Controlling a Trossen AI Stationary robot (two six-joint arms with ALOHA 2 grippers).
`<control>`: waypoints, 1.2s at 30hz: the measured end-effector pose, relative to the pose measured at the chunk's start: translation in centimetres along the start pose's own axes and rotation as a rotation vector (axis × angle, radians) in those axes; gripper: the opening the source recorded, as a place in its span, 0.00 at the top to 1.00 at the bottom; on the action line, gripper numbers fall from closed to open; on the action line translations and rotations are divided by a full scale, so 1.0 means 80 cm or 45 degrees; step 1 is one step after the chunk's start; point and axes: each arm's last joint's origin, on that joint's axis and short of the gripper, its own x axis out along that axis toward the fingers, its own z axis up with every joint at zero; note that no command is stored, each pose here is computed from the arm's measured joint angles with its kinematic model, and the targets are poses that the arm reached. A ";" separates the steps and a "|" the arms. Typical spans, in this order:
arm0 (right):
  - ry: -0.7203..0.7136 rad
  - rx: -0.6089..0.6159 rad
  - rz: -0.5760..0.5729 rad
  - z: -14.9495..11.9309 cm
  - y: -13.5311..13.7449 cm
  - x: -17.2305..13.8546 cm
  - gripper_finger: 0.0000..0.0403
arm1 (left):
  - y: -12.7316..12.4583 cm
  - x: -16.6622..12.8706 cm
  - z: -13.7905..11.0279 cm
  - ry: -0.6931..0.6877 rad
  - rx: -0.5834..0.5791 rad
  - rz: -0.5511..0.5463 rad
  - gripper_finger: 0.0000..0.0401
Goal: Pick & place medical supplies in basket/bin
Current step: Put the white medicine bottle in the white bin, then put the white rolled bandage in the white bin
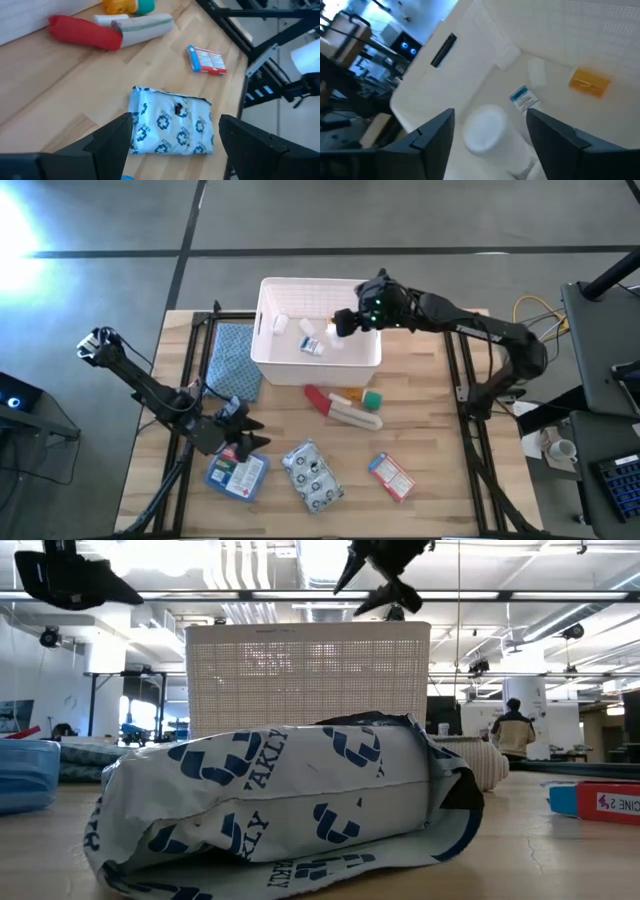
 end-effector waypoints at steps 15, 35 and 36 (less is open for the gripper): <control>0.221 -0.414 0.069 -0.071 0.045 -0.038 0.16 | -0.002 0.031 -0.018 0.041 0.034 0.115 0.31; 0.545 -0.963 -0.336 -0.322 0.056 -0.057 0.19 | -0.002 0.034 -0.019 0.048 0.097 0.124 0.31; 0.562 -0.974 -0.359 -0.328 0.053 -0.051 0.19 | -0.002 0.034 -0.019 0.048 0.098 0.125 0.31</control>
